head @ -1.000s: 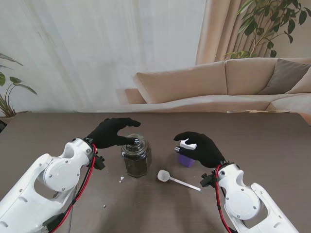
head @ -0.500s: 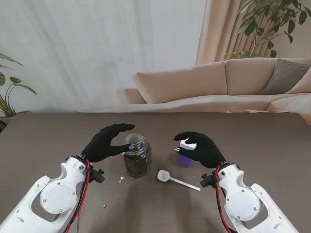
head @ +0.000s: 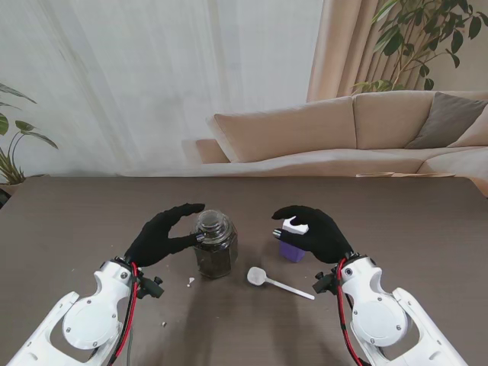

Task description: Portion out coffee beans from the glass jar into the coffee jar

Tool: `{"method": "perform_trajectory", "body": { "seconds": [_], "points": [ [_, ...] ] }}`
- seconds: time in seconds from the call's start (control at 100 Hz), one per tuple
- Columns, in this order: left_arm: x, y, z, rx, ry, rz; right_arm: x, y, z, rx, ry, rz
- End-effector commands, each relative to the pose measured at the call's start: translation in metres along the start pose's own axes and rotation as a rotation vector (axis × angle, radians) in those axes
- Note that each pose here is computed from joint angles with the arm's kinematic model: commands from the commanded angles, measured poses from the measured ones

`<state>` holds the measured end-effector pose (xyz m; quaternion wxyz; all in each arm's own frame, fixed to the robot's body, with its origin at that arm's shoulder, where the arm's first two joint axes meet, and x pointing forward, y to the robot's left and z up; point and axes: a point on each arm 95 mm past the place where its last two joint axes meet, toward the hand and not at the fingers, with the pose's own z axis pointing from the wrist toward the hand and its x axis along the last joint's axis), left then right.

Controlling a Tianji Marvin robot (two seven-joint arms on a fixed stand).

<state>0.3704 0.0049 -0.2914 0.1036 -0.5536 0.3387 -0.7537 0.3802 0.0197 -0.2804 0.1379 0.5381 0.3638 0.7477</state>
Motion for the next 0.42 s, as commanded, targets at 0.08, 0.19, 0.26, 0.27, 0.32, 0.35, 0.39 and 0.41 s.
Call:
{"method": "perform_trajectory", "body": {
  "seconds": [0.08, 0.19, 0.26, 0.27, 0.32, 0.35, 0.39, 0.41],
  "points": [
    [-0.0032, 0.0013, -0.0004, -0.005, -0.005, -0.008, 0.0006, -0.0002, -0.0006, 0.011, -0.009, 0.004],
    [-0.0023, 0.0021, -0.0002, -0.009, -0.008, -0.012, 0.0010, 0.0014, -0.0024, 0.007, -0.010, 0.001],
    [-0.0024, 0.0017, 0.0002, -0.010, -0.009, -0.012, 0.0004, 0.0024, -0.0033, 0.008, -0.013, -0.002],
    [-0.0025, 0.0017, 0.0002, -0.010, -0.008, -0.012, 0.0003, 0.0025, -0.0035, 0.008, -0.014, -0.003],
    [-0.0024, 0.0016, 0.0003, -0.009, -0.008, -0.013, -0.0004, 0.0032, -0.0042, 0.006, -0.017, -0.004],
    [-0.0024, 0.0016, 0.0002, -0.009, -0.008, -0.013, -0.0006, 0.0037, -0.0045, 0.006, -0.018, -0.004],
    [-0.0024, 0.0017, 0.0000, -0.008, -0.008, -0.012, -0.0008, 0.0042, -0.0048, 0.005, -0.020, -0.005],
    [-0.0024, 0.0018, -0.0001, -0.008, -0.008, -0.012, -0.0008, 0.0044, -0.0049, 0.004, -0.021, -0.005]
  ]
}}
